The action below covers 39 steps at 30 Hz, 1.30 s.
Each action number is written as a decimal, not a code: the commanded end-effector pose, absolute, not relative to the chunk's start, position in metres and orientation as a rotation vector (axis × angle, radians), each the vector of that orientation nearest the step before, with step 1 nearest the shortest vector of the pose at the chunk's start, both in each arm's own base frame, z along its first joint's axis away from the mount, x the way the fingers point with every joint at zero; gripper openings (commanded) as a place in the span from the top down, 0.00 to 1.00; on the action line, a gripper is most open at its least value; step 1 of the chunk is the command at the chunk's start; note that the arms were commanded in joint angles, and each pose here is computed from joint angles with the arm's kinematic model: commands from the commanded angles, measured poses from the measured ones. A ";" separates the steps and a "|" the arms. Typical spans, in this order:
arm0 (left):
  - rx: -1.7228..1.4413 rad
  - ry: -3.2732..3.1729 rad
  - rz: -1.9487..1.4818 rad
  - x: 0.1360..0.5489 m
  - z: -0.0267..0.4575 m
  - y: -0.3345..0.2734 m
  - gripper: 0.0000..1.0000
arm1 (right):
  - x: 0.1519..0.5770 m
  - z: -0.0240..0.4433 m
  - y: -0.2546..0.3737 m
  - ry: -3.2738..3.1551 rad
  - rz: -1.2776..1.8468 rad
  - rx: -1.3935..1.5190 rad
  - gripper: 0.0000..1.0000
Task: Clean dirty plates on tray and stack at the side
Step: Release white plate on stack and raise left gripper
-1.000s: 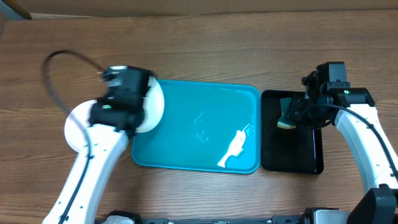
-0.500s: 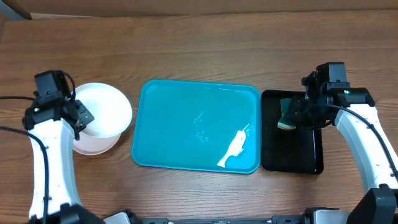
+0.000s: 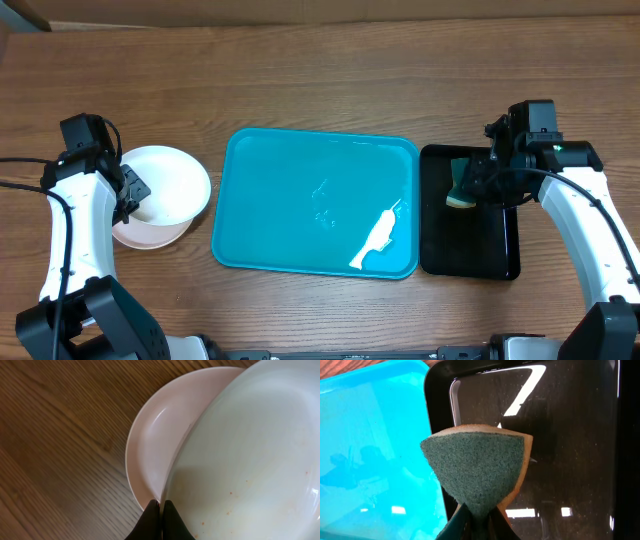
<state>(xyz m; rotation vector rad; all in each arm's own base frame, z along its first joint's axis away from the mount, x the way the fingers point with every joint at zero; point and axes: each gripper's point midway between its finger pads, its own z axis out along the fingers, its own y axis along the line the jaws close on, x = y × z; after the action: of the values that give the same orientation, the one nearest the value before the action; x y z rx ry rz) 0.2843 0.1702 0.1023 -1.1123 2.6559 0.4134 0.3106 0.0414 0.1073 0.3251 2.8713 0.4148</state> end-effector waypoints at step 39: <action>-0.978 2.782 -0.174 0.302 0.095 0.097 0.35 | 0.321 0.110 0.031 2.825 0.335 0.314 0.92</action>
<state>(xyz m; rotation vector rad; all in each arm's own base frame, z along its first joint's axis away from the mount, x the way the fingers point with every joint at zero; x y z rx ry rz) 0.2842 0.1411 0.0944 -1.0955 2.7409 0.1893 0.3154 0.0362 0.1072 0.3265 2.8538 0.3706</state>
